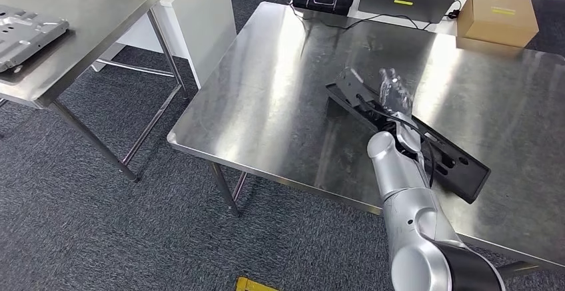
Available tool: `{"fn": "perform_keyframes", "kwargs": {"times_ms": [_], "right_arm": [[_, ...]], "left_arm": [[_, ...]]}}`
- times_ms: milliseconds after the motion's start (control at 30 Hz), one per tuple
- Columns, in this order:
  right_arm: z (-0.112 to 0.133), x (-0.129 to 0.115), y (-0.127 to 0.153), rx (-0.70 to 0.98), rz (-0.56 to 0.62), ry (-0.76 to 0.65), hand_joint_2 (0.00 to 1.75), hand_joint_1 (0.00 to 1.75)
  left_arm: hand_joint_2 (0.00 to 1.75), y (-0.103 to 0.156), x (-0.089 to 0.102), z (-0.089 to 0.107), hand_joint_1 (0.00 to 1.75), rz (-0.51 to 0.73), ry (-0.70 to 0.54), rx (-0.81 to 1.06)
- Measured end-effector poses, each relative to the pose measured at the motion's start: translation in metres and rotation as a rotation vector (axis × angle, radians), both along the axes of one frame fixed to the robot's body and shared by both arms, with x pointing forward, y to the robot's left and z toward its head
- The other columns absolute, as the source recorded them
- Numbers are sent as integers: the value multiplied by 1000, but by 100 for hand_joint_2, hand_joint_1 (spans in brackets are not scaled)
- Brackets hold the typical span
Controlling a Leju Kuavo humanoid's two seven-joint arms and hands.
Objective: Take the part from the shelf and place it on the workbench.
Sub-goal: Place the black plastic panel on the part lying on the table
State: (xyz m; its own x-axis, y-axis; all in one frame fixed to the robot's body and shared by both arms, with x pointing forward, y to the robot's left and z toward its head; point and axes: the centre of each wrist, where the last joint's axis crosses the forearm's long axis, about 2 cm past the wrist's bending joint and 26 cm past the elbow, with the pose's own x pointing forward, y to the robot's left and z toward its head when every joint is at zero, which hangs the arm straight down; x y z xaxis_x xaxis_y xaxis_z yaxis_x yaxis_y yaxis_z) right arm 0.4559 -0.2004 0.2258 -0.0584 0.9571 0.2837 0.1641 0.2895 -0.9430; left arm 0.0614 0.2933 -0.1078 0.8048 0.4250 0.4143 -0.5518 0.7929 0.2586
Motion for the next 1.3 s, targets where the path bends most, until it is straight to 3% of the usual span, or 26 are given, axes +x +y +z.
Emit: {"fn": "perform_keyframes", "kwargs": {"times_ms": [167,267,400,500,633,867,1067,1300], "right_arm": [[32,-38,-4,282,24,-523,0,0],[36,-67,-6,358,63,-692,0,0],[19,-124,4,463,171,-841,0,0],[3,-167,18,587,277,-832,0,0],[-2,-197,29,660,358,-813,0,0],[-15,-225,38,790,498,-697,0,0],[-35,-246,40,809,530,-578,0,0],[-42,-249,42,843,538,-490,0,0]], "left_arm": [[0,-2,-2,0,0,-11,-19,2],[0,-2,-2,0,0,-14,-25,6],[0,-3,-2,0,0,-2,-35,6],[0,-3,-3,-1,0,41,-49,-11],[0,-4,-3,-1,0,72,-54,-21],[0,-7,-5,-1,0,165,-33,-59],[0,-18,-9,-1,0,285,-21,-83],[0,-28,-10,-1,0,332,-2,-91]]}}
